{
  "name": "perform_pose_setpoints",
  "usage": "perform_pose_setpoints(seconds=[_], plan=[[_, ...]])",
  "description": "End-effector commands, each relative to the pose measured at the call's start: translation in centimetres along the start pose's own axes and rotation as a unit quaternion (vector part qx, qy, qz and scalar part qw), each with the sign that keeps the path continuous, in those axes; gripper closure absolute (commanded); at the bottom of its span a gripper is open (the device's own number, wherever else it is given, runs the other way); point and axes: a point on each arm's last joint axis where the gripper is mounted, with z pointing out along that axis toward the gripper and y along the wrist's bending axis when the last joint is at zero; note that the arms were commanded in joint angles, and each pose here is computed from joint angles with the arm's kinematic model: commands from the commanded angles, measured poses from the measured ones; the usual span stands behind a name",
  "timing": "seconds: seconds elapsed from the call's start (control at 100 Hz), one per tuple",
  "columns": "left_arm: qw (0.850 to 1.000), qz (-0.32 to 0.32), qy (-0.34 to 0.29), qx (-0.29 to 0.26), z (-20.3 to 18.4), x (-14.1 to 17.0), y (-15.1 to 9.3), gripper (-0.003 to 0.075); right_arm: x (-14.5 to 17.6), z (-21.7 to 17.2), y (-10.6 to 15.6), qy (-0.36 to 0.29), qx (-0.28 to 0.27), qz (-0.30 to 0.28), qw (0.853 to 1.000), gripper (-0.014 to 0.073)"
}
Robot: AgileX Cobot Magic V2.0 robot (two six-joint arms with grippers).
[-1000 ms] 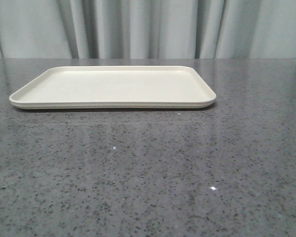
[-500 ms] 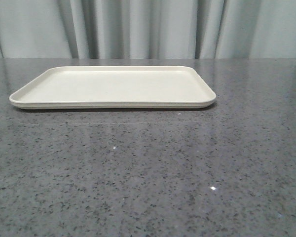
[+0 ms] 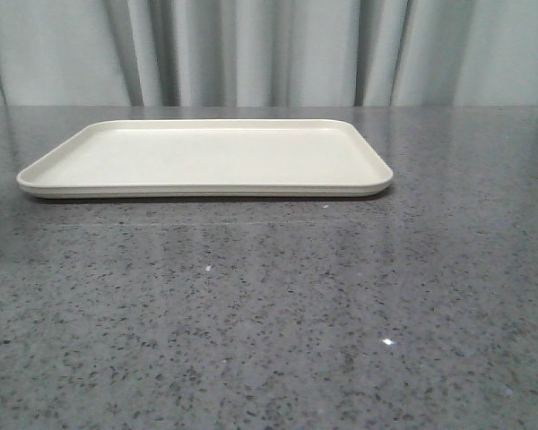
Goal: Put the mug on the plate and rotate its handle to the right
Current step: 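Lift the mug with the left gripper and carry it over the tray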
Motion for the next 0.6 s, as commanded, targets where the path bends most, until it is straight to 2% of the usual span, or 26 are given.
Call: perform_pose_setpoints(seconds=[0.0, 0.2, 0.59], plan=[[0.999, -0.002, -0.043, 0.034, -1.1, -1.6, -1.0, 0.0741, -1.3, -0.4, 0.0, -0.041, 0.002, -0.003, 0.999, 0.0067], [0.994, 0.004, -0.057, 0.088, 0.3, -4.4, -3.0, 0.0741, -1.4, -0.4, 0.0, -0.041, 0.002, -0.003, 0.999, 0.0067], [0.985, 0.065, -0.037, 0.153, 5.2, -9.1, -10.9, 0.0741, -1.3, -0.4, 0.0, -0.041, 0.002, -0.003, 0.999, 0.0067]])
